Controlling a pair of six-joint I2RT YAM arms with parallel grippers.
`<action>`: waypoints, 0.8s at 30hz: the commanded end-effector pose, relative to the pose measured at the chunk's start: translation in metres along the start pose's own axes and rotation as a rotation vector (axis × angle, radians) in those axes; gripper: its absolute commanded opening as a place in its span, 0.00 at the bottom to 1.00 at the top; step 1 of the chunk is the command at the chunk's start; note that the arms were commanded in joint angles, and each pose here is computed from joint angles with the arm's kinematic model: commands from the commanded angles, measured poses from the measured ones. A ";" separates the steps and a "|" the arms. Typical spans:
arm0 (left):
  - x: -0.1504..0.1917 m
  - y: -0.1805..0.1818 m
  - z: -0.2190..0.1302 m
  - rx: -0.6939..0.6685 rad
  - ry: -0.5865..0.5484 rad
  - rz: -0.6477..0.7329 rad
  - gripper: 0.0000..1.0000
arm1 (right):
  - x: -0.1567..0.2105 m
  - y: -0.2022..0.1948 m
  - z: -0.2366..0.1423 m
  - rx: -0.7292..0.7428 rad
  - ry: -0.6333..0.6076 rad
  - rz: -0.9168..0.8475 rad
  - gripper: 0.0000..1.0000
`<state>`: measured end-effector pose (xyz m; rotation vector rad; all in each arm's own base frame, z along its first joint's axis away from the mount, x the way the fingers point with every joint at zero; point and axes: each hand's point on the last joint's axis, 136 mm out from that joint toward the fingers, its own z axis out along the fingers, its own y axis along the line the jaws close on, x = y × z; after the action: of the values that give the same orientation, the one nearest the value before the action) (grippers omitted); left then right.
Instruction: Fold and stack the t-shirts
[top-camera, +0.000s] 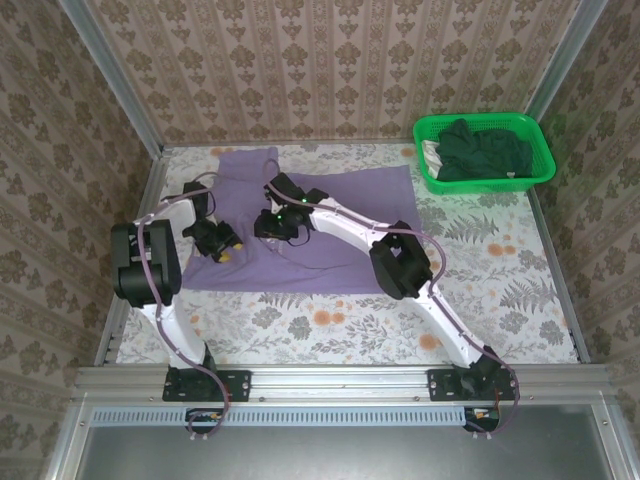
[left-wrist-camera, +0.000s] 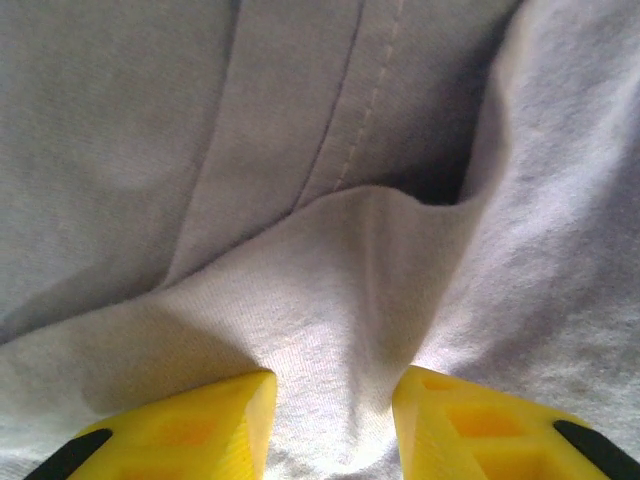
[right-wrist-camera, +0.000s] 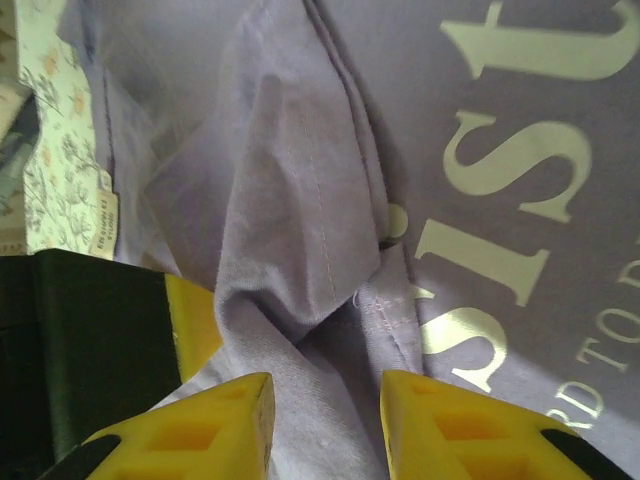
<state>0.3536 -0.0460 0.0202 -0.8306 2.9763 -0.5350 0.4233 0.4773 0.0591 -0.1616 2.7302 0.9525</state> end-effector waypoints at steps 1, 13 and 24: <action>0.004 0.027 0.007 -0.077 0.009 -0.008 0.38 | 0.015 -0.011 0.008 0.058 0.072 0.009 0.35; 0.005 0.028 0.013 -0.090 0.015 -0.013 0.38 | 0.027 -0.010 0.026 0.046 0.119 0.003 0.32; 0.004 0.034 0.011 -0.124 -0.001 -0.007 0.38 | 0.016 0.000 0.015 0.049 0.078 -0.008 0.00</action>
<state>0.3533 -0.0442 0.0194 -0.8335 2.9719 -0.5386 0.4111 0.4860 0.0293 -0.1977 2.8307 0.9079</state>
